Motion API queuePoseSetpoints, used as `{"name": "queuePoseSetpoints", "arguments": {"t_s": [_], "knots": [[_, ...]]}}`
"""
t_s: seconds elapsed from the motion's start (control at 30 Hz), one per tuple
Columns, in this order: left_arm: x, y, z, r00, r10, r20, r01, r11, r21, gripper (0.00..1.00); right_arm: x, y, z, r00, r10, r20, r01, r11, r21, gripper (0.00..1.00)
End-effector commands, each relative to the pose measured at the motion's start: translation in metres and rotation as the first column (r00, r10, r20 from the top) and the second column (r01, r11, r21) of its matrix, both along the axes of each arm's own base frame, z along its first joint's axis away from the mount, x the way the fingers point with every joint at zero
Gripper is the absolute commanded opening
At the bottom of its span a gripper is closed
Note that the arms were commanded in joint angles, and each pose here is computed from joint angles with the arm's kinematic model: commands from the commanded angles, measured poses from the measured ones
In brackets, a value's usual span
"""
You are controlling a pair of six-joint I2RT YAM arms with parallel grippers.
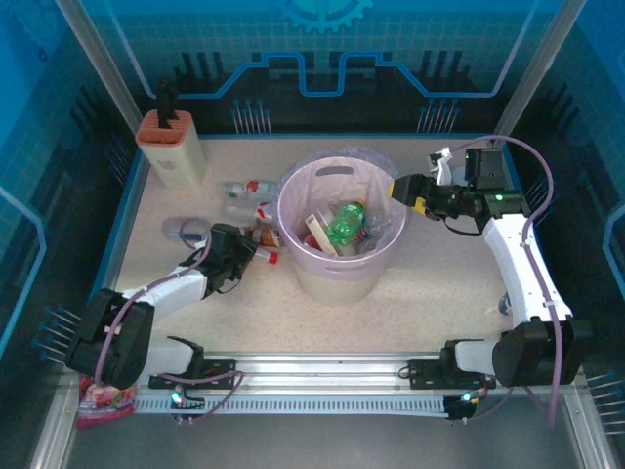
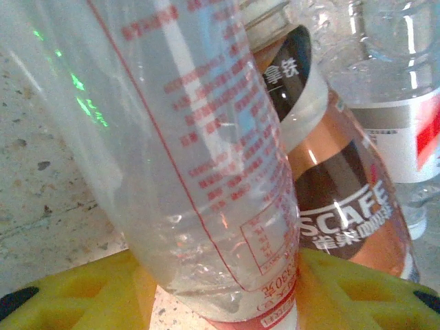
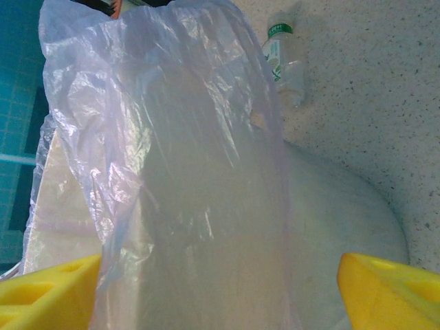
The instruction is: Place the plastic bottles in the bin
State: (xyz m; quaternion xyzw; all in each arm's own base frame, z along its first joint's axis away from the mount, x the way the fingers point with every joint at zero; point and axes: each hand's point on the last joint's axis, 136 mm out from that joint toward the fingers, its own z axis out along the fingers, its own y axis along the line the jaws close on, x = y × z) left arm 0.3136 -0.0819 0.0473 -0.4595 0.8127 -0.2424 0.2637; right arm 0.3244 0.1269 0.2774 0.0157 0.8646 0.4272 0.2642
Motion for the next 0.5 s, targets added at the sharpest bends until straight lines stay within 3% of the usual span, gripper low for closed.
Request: {"name": "queuePoseSetpoints", "arguments": {"t_s": [0.0,0.23,0.47], "knots": [[-0.012,0.005,0.006,1.0,0.013,-0.005,-0.013,1.0,-0.008,0.5,-0.006,0.008,0.012,0.999,0.033,0.035,-0.034,0.999,0.033,0.86],[-0.023,0.002,0.063,0.992,0.018,0.128,-0.01,0.998,-0.066,0.47,-0.007,0.011,0.017,0.998,0.048,0.049,-0.051,0.997,0.06,0.86],[-0.028,-0.002,0.17,0.939,-0.139,0.316,0.131,0.99,0.047,0.5,-0.006,0.016,0.022,0.996,0.055,0.064,-0.059,0.997,0.058,0.86]]}}
